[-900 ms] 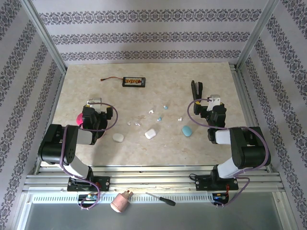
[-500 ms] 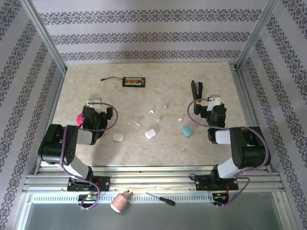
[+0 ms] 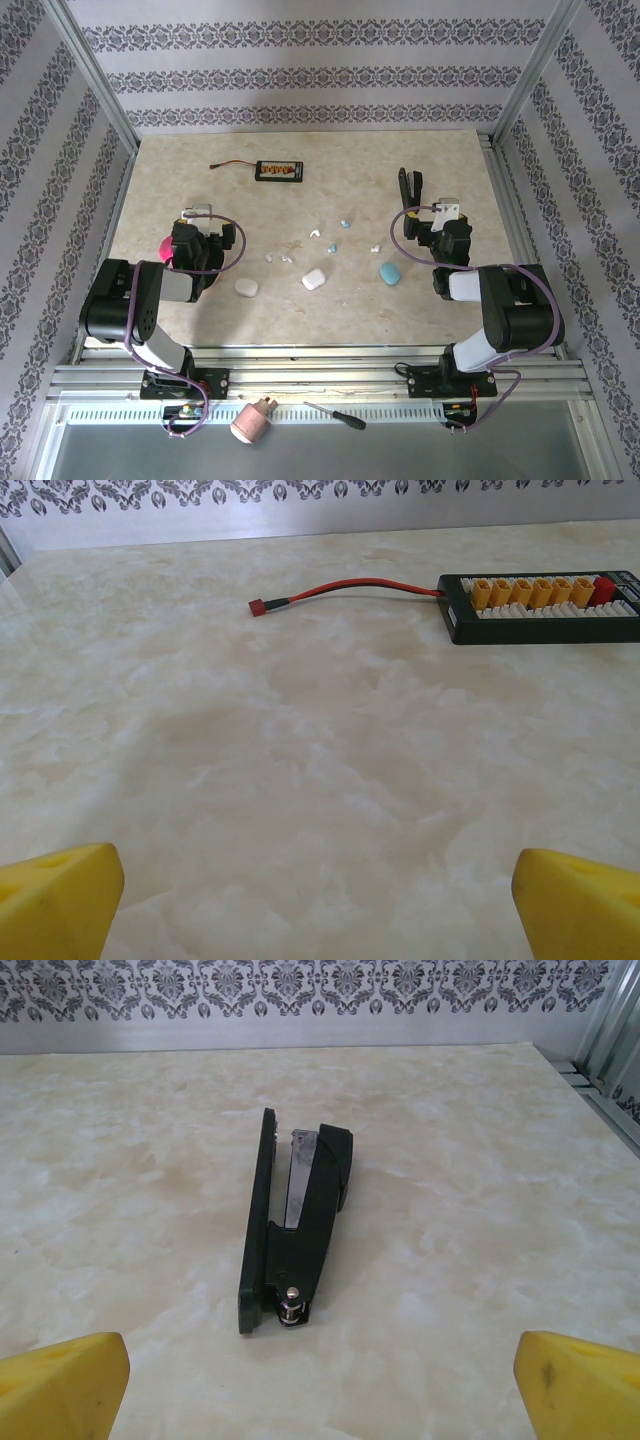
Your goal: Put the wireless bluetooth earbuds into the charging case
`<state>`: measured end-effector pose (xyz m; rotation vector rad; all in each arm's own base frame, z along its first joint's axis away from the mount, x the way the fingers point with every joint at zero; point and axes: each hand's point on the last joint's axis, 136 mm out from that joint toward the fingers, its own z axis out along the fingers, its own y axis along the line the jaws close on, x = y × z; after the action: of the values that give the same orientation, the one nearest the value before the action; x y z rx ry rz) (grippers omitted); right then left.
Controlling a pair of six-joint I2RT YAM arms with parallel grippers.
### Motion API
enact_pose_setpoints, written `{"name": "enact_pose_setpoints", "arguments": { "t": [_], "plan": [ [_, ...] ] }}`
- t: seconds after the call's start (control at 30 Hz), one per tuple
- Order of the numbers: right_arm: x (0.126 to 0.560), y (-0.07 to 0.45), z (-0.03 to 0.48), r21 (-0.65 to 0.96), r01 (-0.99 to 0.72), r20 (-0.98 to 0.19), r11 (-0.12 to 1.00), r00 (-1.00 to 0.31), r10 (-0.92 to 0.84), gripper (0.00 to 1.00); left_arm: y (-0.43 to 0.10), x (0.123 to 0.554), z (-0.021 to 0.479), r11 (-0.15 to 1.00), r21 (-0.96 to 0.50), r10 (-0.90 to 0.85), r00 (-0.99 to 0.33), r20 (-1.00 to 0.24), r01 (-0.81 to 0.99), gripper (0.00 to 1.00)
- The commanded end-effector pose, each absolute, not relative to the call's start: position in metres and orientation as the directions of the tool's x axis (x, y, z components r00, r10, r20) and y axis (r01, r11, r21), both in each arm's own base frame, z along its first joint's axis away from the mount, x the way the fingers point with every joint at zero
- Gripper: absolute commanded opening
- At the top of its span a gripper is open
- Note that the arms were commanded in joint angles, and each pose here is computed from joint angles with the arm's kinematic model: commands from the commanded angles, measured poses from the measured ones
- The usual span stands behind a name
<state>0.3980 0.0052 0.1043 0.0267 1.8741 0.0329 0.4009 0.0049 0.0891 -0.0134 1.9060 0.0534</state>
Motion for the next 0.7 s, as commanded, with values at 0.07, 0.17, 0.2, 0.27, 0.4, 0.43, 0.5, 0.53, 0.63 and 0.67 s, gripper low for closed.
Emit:
{"name": "enact_pose_setpoints", "arguments": {
  "t": [0.07, 0.17, 0.2, 0.27, 0.4, 0.43, 0.5, 0.53, 0.63, 0.67],
  "plan": [
    [0.391, 0.025, 0.122, 0.017, -0.129, -0.965, 0.991, -0.261, -0.017, 0.98, 0.009, 0.395, 0.109, 0.998, 0.039, 0.019, -0.316, -0.949, -0.058, 0.99],
    [0.385, 0.04, 0.131, -0.008, -0.195, -0.965, 0.981, -0.255, -0.059, 0.98, 0.011, 0.386, 0.131, 0.995, 0.048, 0.021, -0.297, -0.955, -0.084, 0.99],
    [0.383, 0.045, 0.136, -0.027, -0.212, -0.966, 0.977, -0.245, -0.08, 0.98, 0.01, 0.383, 0.141, 0.994, 0.044, 0.015, -0.287, -0.958, -0.096, 0.99],
    [0.379, 0.056, 0.144, -0.058, -0.252, -0.964, 0.966, -0.237, -0.12, 0.98, 0.003, 0.378, 0.155, 0.996, 0.026, 0.001, -0.283, -0.959, -0.085, 0.99],
    [0.371, 0.096, 0.162, -0.126, -0.423, -0.957, 0.897, -0.186, -0.223, 0.98, -0.027, 0.372, 0.179, 1.0, -0.024, -0.027, -0.304, -0.952, -0.013, 0.99],
    [0.366, 0.113, 0.167, -0.137, -0.501, -0.958, 0.855, -0.152, -0.242, 0.98, -0.037, 0.37, 0.182, 0.998, -0.057, -0.047, -0.329, -0.943, 0.018, 0.99],
    [0.356, 0.14, 0.176, -0.161, -0.614, -0.956, 0.773, -0.098, -0.277, 0.98, -0.051, 0.366, 0.19, 0.992, -0.112, -0.082, -0.36, -0.929, 0.064, 0.99],
    [0.352, 0.152, 0.179, -0.172, -0.659, -0.952, 0.732, -0.079, -0.295, 0.98, -0.054, 0.364, 0.193, 0.988, -0.138, -0.101, -0.371, -0.923, 0.072, 0.99],
    [0.333, 0.19, 0.18, -0.241, -0.786, -0.918, 0.569, -0.005, -0.397, 0.98, -0.058, 0.356, 0.2, 0.978, -0.196, -0.153, -0.392, -0.907, 0.074, 0.99],
    [0.327, 0.201, 0.177, -0.264, -0.819, -0.898, 0.51, 0.015, -0.439, 0.98, -0.059, 0.355, 0.203, 0.974, -0.215, -0.168, -0.394, -0.904, 0.077, 0.99]
  ]
}}
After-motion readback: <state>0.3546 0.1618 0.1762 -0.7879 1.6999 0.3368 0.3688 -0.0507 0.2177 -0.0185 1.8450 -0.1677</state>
